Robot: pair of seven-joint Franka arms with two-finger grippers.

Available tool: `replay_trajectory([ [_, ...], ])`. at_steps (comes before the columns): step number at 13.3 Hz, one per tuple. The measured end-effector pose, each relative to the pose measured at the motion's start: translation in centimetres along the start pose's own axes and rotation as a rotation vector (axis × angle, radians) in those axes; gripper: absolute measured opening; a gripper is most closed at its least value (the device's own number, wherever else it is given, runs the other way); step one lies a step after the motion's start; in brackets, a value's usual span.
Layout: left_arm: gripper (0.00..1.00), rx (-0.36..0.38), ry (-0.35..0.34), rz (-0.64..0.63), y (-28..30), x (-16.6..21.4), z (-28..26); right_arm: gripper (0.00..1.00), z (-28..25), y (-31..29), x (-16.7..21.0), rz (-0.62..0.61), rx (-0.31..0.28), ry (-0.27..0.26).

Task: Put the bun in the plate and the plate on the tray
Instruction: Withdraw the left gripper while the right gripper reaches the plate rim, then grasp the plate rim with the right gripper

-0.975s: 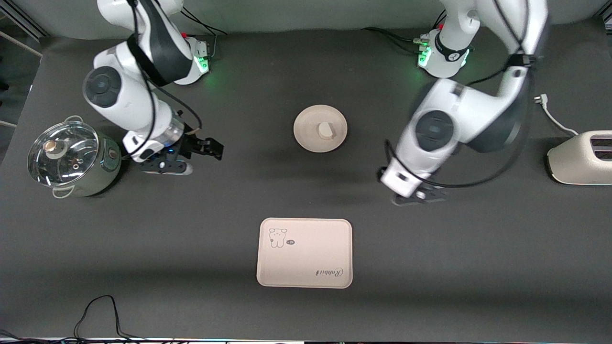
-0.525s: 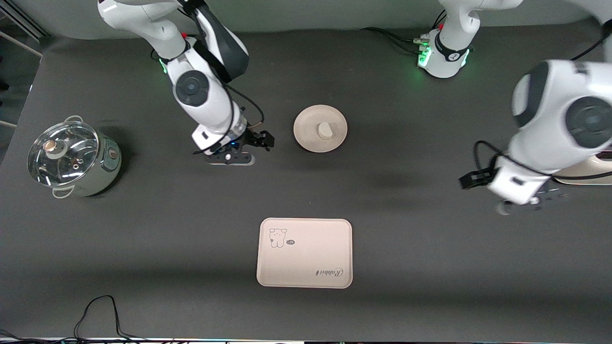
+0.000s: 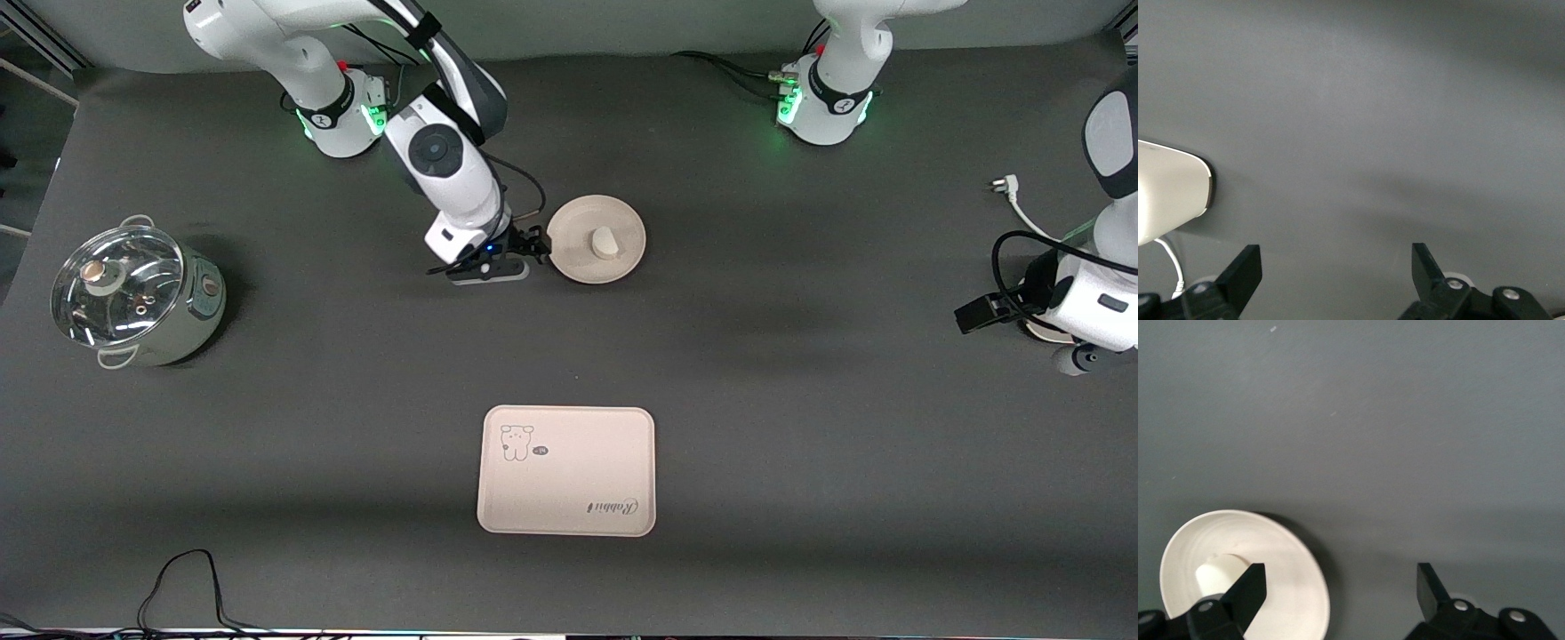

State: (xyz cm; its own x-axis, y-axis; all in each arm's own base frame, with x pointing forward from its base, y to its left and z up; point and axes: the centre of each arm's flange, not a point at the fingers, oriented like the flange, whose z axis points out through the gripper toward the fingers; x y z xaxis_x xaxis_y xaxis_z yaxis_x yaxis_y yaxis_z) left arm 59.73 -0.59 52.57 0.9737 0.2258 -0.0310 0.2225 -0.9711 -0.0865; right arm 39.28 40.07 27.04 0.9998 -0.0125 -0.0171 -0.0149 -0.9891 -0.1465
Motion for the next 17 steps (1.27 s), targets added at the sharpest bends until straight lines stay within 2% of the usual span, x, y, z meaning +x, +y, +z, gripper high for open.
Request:
replay_trajectory([
  [3, 1.0, 0.007, -0.028, 0.008, -0.1, -0.5, -0.1, 1.0, 4.3, -1.8, -3.5, 0.017, 0.007, -0.001],
  [7, 1.0, 0.008, -0.047, 0.071, -1.2, -0.8, -0.4, 0.98, 8.0, -0.9, -6.1, 0.001, 0.014, 0.011],
  [8, 1.0, 0.008, -0.053, 0.081, -1.4, -0.9, -0.4, 0.94, 8.3, -0.8, -6.4, 0.0, 0.012, 0.01],
  [10, 1.0, 0.009, -0.062, 0.098, -1.6, -1.0, -0.6, 0.74, 8.4, -0.8, -6.6, 0.003, 0.01, 0.007],
  [11, 1.0, 0.011, -0.072, 0.101, -1.7, -1.1, -0.6, 0.72, 8.5, -0.8, -6.6, 0.007, 0.008, 0.006],
  [12, 1.0, 0.013, -0.082, 0.105, -1.7, -1.2, -0.6, 0.66, 8.7, -0.7, -6.6, 0.013, 0.006, 0.004],
  [13, 1.0, 0.014, -0.089, 0.111, -1.8, -1.3, -0.6, 0.65, 8.9, -0.6, -6.6, 0.018, 0.004, 0.002],
  [14, 1.0, 0.014, -0.092, 0.117, -1.8, -1.3, -0.6, 0.57, 9.2, -0.5, -6.6, 0.021, 0.002, 0.0],
  [17, 1.0, 0.012, -0.081, 0.129, -1.7, -1.3, -1.2, 0.54, 9.6, -0.2, -6.4, 0.053, 0.003, 0.004],
])
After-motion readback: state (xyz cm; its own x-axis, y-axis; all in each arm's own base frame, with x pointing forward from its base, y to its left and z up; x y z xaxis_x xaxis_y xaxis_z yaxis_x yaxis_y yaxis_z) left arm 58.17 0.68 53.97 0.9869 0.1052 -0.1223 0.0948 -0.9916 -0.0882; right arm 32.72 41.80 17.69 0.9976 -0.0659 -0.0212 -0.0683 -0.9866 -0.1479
